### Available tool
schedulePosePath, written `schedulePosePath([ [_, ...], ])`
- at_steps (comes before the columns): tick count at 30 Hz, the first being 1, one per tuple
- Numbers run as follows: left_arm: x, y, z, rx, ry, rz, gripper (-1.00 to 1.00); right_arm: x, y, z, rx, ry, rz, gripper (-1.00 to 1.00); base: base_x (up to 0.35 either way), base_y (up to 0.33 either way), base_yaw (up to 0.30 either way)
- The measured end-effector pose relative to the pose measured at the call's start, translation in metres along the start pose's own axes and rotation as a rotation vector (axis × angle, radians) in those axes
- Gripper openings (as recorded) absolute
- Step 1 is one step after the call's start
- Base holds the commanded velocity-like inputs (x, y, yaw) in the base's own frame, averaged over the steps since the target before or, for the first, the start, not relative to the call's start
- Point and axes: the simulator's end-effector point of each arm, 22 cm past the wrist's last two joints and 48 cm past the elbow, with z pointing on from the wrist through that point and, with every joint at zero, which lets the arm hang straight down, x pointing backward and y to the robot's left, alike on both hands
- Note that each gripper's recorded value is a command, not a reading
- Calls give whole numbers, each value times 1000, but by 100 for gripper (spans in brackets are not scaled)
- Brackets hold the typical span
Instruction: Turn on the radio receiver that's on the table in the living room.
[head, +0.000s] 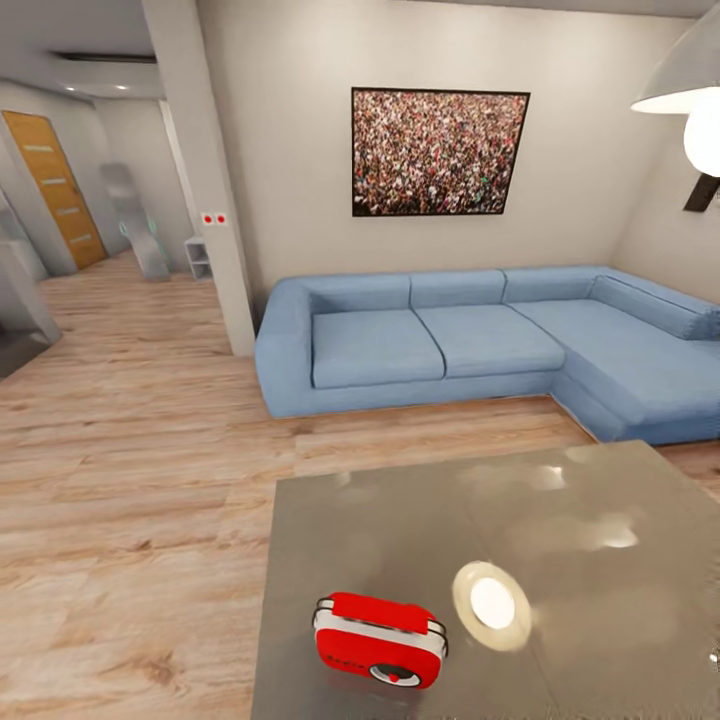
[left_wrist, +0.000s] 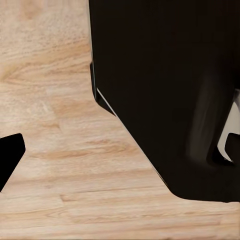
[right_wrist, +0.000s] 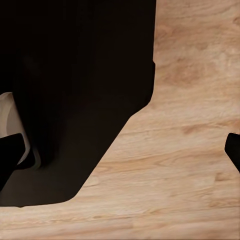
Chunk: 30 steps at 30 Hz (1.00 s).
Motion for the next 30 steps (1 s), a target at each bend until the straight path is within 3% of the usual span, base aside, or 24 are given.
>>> schedulePosePath([
  [7, 3, 0, 0, 0, 8, 0, 100, 3, 0, 0, -1, 8, -4, 100, 0, 0, -108],
  [30, 15, 0, 0, 0, 38, 0, 100, 15, 1, -1, -3, 38, -22, 100, 0, 0, -3],
])
